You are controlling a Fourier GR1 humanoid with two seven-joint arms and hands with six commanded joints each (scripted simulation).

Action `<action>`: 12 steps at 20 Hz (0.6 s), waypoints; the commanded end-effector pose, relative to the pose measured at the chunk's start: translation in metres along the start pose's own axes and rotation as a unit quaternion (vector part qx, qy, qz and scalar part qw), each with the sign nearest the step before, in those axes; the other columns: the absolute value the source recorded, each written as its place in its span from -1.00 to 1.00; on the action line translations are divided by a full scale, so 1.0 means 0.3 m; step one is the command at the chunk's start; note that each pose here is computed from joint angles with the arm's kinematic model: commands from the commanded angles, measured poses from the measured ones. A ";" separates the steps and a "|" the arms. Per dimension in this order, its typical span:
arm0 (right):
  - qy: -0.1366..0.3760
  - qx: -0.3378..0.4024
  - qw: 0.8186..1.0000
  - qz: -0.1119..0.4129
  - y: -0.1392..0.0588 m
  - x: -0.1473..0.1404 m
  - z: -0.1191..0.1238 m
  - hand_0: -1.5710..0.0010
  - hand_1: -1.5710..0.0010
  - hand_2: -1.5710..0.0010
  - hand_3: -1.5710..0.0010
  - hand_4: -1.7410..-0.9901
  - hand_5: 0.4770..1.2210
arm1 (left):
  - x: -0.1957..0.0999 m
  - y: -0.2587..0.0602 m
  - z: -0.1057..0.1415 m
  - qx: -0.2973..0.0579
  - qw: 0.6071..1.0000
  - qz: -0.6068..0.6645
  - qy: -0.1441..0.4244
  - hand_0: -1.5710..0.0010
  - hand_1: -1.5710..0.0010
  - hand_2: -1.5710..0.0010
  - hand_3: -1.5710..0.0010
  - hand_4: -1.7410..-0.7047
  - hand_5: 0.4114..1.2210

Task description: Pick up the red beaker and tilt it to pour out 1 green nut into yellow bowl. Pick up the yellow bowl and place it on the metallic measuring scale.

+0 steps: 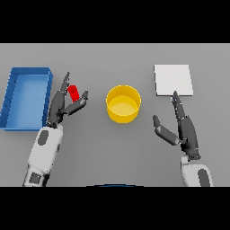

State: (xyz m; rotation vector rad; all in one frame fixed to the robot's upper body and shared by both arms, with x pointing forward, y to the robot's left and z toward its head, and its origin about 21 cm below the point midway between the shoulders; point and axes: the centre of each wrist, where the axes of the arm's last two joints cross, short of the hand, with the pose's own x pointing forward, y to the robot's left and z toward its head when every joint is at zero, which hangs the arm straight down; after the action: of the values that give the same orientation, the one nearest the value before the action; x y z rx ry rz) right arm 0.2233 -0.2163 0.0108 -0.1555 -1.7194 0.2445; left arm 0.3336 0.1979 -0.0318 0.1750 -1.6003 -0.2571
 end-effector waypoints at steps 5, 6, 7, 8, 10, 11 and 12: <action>-0.002 0.004 1.000 -0.004 -0.005 -0.013 0.022 1.00 1.00 1.00 1.00 0.27 -0.42 | 0.009 -0.030 -0.056 -0.005 1.000 -0.008 -0.005 1.00 1.00 1.00 1.00 -0.07 -0.34; -0.003 0.000 1.000 0.000 -0.016 -0.006 0.021 1.00 1.00 1.00 1.00 0.28 -0.43 | 0.017 -0.038 -0.068 -0.006 1.000 -0.011 -0.010 1.00 1.00 1.00 1.00 -0.07 -0.33; -0.001 -0.002 1.000 -0.002 -0.017 -0.008 0.013 1.00 1.00 1.00 1.00 0.27 -0.42 | 0.017 -0.042 -0.075 -0.005 1.000 -0.009 -0.011 1.00 1.00 1.00 1.00 -0.09 -0.31; -0.005 -0.002 1.000 0.001 -0.017 -0.005 0.017 1.00 1.00 1.00 1.00 0.28 -0.42 | 0.009 -0.041 -0.076 0.004 1.000 -0.010 -0.019 1.00 0.97 0.95 1.00 -0.14 -0.25; -0.002 0.000 1.000 0.003 -0.002 -0.008 0.018 1.00 1.00 1.00 1.00 0.30 -0.43 | -0.003 -0.054 -0.082 0.019 1.000 -0.001 -0.022 0.59 0.54 0.54 0.72 -0.25 -0.11; -0.005 -0.001 1.000 0.003 -0.007 -0.008 0.026 1.00 1.00 1.00 1.00 0.32 -0.43 | -0.008 -0.063 -0.079 0.023 1.000 0.004 -0.016 0.27 0.23 0.24 0.46 -0.39 0.11; -0.001 -0.003 1.000 0.006 -0.008 -0.006 0.019 1.00 1.00 1.00 1.00 0.32 -0.42 | -0.011 -0.065 -0.077 0.022 1.000 0.002 -0.023 0.02 -0.02 -0.01 0.26 -0.50 0.29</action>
State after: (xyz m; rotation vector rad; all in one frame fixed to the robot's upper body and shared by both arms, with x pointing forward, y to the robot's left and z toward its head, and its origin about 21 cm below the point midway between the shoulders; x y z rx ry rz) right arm 0.2181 -0.2197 0.0090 -0.1702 -1.7215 0.2469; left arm 0.3559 0.1785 -0.0394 0.1979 -1.6572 -0.2262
